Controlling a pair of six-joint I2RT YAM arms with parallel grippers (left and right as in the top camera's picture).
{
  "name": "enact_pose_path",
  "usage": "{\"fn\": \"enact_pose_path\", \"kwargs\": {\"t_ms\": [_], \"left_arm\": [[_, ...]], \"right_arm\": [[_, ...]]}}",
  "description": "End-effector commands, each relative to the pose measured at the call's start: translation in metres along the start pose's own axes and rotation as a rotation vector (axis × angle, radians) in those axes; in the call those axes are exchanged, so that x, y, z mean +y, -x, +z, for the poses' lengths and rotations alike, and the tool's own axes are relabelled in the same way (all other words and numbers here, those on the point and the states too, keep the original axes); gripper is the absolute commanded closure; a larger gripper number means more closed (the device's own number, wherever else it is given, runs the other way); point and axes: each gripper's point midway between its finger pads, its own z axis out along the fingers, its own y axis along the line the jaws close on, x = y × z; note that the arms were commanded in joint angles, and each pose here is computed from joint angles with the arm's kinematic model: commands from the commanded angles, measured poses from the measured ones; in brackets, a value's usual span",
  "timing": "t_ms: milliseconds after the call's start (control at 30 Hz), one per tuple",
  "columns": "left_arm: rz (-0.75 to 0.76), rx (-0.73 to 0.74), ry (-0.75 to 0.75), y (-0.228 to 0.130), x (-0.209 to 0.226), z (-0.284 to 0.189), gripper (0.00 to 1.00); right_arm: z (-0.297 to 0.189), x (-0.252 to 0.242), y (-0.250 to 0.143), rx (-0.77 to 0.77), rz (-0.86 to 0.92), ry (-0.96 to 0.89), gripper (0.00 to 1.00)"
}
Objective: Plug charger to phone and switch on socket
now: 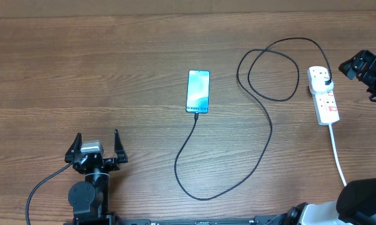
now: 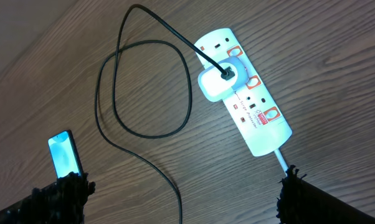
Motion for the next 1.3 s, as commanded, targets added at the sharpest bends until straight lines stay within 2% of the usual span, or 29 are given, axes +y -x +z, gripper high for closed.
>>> {"fn": "enact_pose_path", "kwargs": {"t_ms": [0, 733, 1033, 1267], "left_arm": [[0.016, -0.007, -0.006, 0.000, -0.001, 0.000, 0.00], [0.016, -0.006, -0.006, 0.000, -0.001, 0.000, 0.00], [0.015, -0.006, -0.006, 0.000, -0.001, 0.000, 0.00], [0.015, -0.006, -0.006, 0.000, -0.001, 0.000, 0.00]], "right_arm": [[-0.009, 0.004, 0.007, -0.036, -0.014, -0.001, 0.00], [-0.009, 0.004, 0.007, -0.037, -0.015, -0.001, 0.00], [-0.022, 0.026, 0.019, -0.140, -0.090, 0.030, 0.00], [-0.028, 0.068, 0.016, -0.278, -0.229, 0.102, 0.00]]}}
